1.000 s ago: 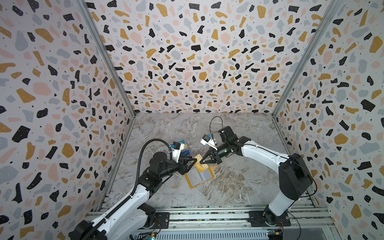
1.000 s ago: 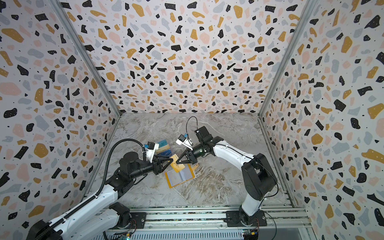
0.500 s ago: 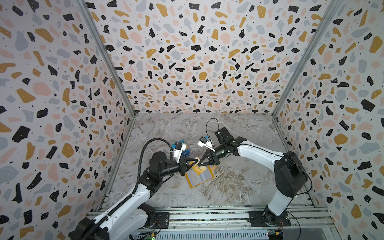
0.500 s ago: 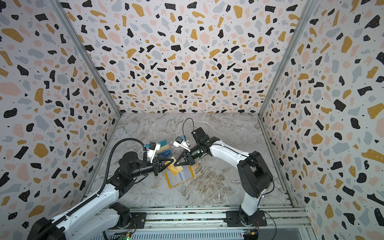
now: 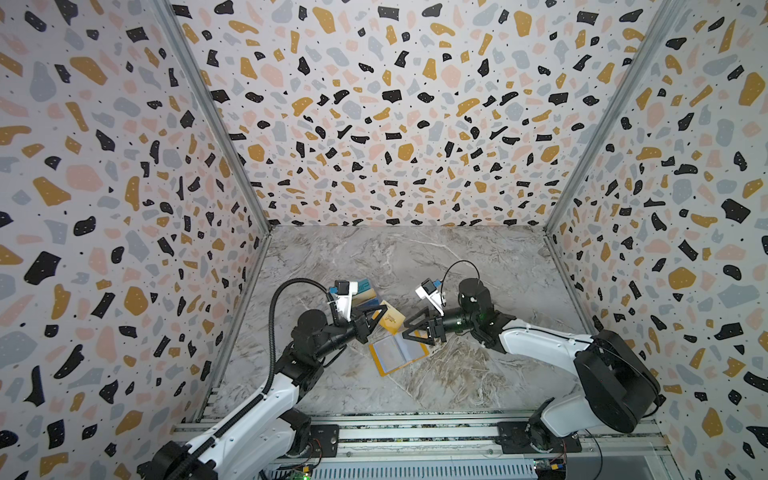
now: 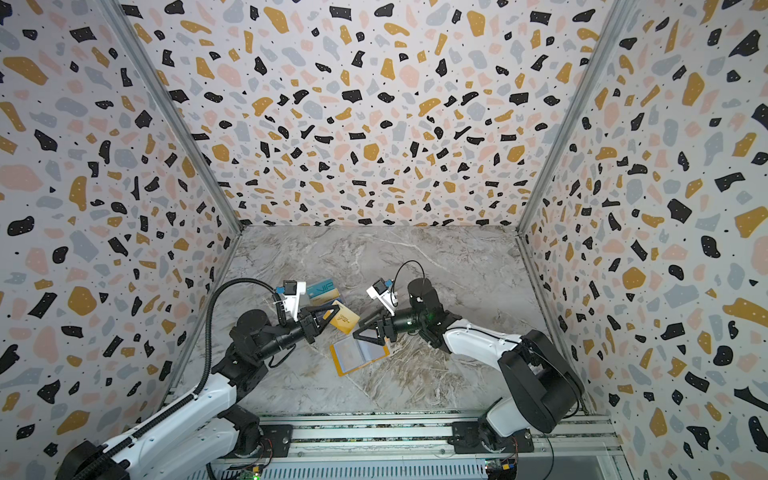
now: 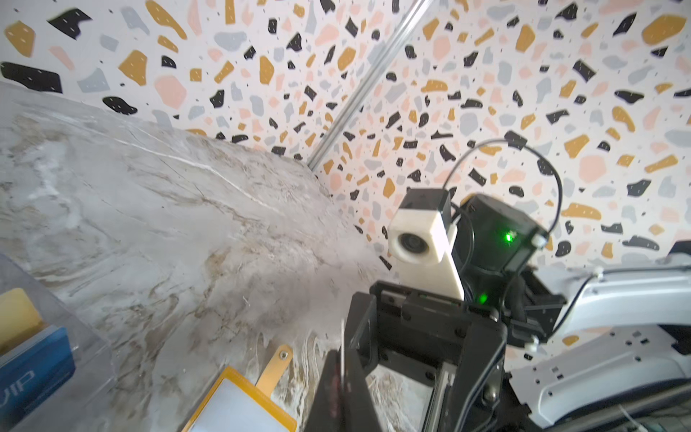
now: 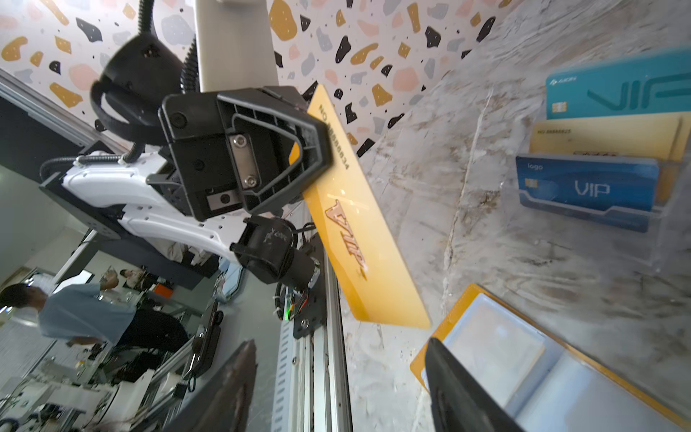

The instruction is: Take the credit cards out of the card holder

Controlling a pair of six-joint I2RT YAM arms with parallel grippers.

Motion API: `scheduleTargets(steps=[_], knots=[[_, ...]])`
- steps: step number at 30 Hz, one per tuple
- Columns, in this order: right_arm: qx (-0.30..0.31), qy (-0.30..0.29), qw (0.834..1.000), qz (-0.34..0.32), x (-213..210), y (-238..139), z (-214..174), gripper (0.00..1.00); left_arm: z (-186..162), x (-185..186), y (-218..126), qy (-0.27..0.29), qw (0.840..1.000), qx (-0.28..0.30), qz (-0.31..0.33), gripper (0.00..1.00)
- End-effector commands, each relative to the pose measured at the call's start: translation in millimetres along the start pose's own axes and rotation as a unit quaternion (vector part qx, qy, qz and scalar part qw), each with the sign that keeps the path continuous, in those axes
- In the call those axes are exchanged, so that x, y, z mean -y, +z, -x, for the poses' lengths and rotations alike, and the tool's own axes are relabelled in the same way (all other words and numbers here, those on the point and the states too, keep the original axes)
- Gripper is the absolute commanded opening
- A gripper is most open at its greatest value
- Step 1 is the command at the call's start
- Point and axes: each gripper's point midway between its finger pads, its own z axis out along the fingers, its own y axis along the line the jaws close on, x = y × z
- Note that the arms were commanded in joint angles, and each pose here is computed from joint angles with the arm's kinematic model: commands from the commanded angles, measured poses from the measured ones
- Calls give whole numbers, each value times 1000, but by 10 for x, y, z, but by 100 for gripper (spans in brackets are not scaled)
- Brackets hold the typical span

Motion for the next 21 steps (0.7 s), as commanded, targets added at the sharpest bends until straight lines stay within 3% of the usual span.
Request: scheduleTargets(steps=[1, 7, 12, 21], knots=[[112, -28, 993, 15, -236, 52, 503, 69, 368, 173, -83, 0, 995, 91, -30, 0], [169, -30, 985, 32, -295, 122, 711, 51, 483, 234, -198, -20, 989, 136, -46, 0], [181, -35, 982, 48, -362, 174, 792, 38, 535, 218, -321, -38, 983, 174, -46, 0], [191, -38, 978, 73, -444, 190, 873, 13, 523, 236, -339, -40, 982, 175, -53, 0]])
